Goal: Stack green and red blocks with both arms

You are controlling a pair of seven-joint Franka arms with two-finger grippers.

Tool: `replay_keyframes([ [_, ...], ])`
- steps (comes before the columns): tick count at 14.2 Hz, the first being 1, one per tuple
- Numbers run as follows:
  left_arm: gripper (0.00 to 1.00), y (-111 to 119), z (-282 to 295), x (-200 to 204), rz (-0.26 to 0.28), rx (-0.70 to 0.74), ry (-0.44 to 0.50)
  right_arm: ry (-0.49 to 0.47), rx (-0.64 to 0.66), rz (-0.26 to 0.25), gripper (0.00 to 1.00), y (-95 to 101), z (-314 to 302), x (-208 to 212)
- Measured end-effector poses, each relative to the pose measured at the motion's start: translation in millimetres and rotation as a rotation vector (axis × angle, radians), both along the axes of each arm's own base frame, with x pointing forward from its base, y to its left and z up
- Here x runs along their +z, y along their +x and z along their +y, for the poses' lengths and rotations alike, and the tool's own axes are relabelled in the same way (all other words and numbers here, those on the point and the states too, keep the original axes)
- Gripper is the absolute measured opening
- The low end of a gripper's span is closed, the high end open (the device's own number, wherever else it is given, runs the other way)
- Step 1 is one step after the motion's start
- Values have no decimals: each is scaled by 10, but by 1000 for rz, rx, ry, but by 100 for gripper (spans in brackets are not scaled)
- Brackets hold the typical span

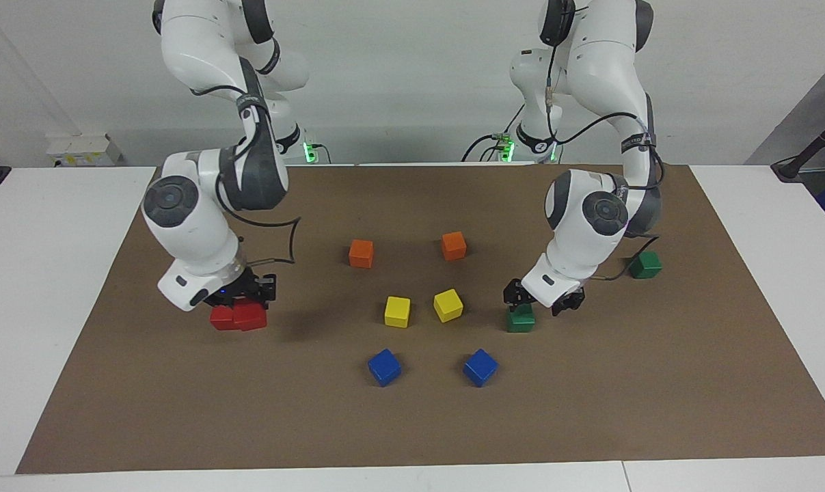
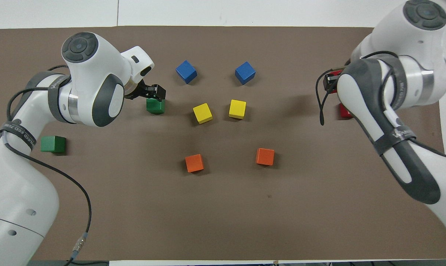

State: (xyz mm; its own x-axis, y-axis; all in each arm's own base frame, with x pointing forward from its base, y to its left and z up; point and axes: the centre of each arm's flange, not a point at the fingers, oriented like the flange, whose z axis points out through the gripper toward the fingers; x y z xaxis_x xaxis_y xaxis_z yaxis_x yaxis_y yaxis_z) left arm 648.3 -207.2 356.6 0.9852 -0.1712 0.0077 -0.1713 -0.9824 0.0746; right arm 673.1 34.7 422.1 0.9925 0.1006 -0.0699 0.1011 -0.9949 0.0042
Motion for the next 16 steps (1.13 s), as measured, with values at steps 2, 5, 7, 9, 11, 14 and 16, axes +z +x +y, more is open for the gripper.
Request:
replay_keyframes([
  [2, 100, 17, 3, -91, -5, 3, -1, 3, -6, 10, 55, -46, -301, -154],
  [5, 100, -37, -28, -311, -15, -1, -2, 5, -28, -2, 55, -161, -599, -554],
  [7, 100, -85, -49, -409, -14, -4, -1, 5, -37, 7, 55, -239, -695, -646],
  [9, 100, -123, -81, -473, -16, -5, -1, 5, -40, 11, 55, -296, -718, -659],
  [11, 78, -168, -120, -530, -10, -1, 1, 5, -39, 2, 55, -348, -707, -685],
  [14, 55, -181, -92, -531, 11, 9, 10, 5, -36, 7, 55, -400, -679, -736],
  [16, 55, -155, -43, -453, 30, 20, 18, 5, -39, 9, 55, -416, -677, -735],
])
